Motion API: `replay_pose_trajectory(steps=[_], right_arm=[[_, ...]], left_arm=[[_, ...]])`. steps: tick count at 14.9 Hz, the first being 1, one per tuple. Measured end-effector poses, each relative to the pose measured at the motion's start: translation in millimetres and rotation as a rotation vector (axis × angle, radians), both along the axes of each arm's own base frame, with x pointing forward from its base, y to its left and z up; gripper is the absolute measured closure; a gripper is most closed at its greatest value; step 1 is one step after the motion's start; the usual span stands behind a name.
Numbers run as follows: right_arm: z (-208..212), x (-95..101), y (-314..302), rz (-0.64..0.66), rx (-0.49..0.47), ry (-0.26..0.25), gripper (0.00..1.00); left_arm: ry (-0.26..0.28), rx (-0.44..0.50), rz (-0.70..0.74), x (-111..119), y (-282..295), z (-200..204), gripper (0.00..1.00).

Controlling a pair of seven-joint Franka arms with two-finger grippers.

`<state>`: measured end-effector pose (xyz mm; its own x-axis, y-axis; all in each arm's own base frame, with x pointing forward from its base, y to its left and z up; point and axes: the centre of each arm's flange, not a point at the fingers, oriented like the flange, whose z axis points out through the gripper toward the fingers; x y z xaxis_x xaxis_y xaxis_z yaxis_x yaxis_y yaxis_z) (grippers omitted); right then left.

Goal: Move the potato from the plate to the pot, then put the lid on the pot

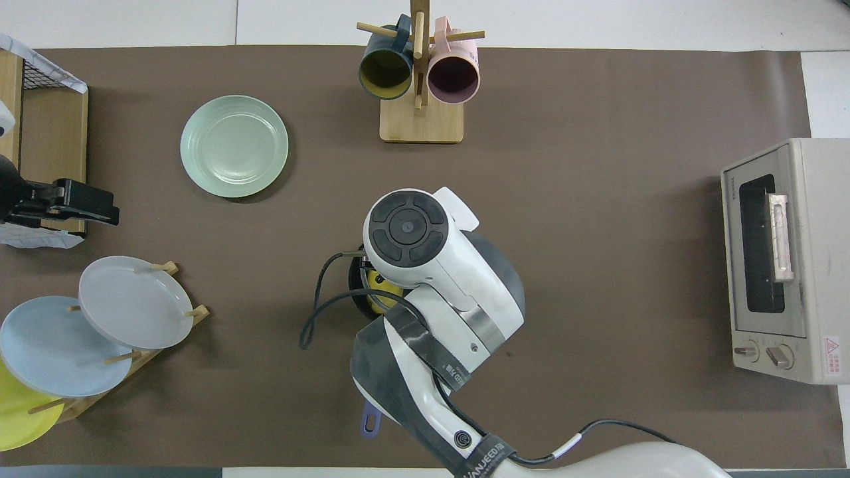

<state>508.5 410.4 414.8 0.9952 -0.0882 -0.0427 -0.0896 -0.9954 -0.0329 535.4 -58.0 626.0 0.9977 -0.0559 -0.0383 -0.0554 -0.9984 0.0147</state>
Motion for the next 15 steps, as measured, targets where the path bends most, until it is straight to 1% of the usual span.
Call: replay_pose_trajectory(steps=[2, 4, 9, 13, 15], right_arm=[[0, 1.0, -1, -0.02, 0.025, 0.022, 0.33], [0, -0.8, 1, -0.023, 0.036, 0.031, 0.33], [-7, -15.7, 20, 0.012, 0.033, 0.043, 0.33], [-11, -18.6, 25, 0.028, 0.02, 0.038, 0.33], [-11, -18.0, 25, 0.046, -0.004, 0.016, 0.33]], left_arm=[[0.0, 0.0, 0.0, 0, 0, 0, 0.0], [0.0, 0.0, 0.0, 0, 0, 0, 0.0], [0.0, 0.0, 0.0, 0, 0, 0, 0.0], [0.0, 0.0, 0.0, 0, 0, 0, 0.0], [0.0, 0.0, 0.0, 0, 0, 0, 0.0]])
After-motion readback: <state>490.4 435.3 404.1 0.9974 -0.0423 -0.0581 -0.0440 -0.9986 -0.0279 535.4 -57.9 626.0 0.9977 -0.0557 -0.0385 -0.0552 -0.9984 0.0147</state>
